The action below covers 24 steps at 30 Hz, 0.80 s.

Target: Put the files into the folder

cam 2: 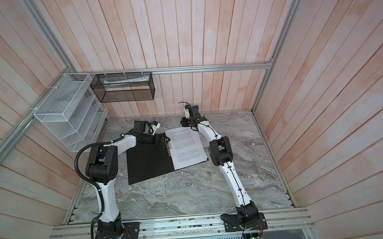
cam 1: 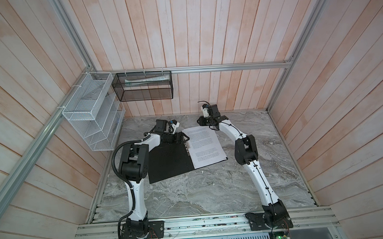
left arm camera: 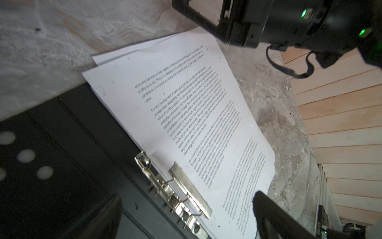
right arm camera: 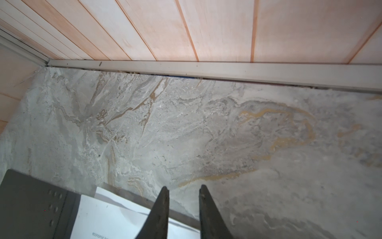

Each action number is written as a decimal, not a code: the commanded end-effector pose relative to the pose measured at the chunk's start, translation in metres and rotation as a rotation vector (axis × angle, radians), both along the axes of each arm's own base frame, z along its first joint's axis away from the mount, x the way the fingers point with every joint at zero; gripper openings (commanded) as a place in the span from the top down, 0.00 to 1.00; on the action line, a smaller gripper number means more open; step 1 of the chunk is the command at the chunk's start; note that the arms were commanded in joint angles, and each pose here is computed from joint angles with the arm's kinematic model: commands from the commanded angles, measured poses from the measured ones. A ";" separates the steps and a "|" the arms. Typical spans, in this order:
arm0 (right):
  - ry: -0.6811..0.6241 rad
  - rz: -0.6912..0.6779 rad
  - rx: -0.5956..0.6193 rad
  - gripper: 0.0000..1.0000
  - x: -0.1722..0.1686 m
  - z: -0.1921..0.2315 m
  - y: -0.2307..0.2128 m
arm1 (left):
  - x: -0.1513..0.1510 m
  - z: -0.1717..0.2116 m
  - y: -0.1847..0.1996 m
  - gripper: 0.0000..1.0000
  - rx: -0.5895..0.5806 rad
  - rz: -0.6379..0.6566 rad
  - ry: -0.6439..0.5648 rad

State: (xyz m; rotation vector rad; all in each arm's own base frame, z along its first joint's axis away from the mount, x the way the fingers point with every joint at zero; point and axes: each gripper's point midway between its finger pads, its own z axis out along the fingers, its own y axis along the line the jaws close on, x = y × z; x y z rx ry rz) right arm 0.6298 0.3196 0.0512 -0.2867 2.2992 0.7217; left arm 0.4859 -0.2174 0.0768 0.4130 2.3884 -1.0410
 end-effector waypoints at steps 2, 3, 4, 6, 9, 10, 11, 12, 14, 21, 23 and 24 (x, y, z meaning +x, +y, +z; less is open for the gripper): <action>0.005 0.016 -0.013 0.75 -0.001 0.000 -0.003 | 0.008 -0.008 -0.014 0.00 -0.020 -0.024 0.016; 0.002 0.015 -0.016 0.75 -0.002 0.002 -0.003 | 0.009 -0.010 -0.018 0.00 -0.020 -0.029 0.016; -0.003 0.015 -0.019 0.75 -0.002 0.005 -0.004 | 0.010 -0.012 -0.021 0.00 -0.017 -0.032 0.016; -0.013 0.012 -0.022 0.75 -0.001 0.010 -0.006 | 0.012 -0.013 -0.027 0.00 -0.023 -0.039 0.023; -0.023 0.006 -0.019 0.75 0.001 0.019 -0.008 | 0.012 -0.015 -0.032 0.00 -0.023 -0.042 0.031; -0.025 0.004 -0.019 0.75 0.001 0.020 -0.010 | 0.012 -0.016 -0.035 0.00 -0.023 -0.047 0.033; -0.025 0.005 -0.019 0.75 0.001 0.021 -0.010 | 0.011 -0.017 -0.036 0.00 -0.024 -0.050 0.036; -0.023 0.003 -0.019 0.75 0.001 0.022 -0.011 | 0.010 -0.018 -0.039 0.00 -0.027 -0.057 0.042; -0.023 0.004 -0.022 0.75 0.001 0.023 -0.012 | 0.006 -0.020 -0.044 0.00 -0.031 -0.077 0.053; -0.024 0.006 -0.016 0.76 0.001 0.028 -0.016 | -0.012 -0.028 -0.051 0.00 -0.024 -0.110 0.088; -0.020 0.011 -0.014 0.76 0.000 0.027 -0.015 | -0.016 -0.032 -0.049 0.00 -0.012 -0.105 0.094; -0.017 0.006 -0.016 0.76 0.001 0.026 -0.017 | -0.017 -0.032 -0.048 0.00 -0.008 -0.107 0.090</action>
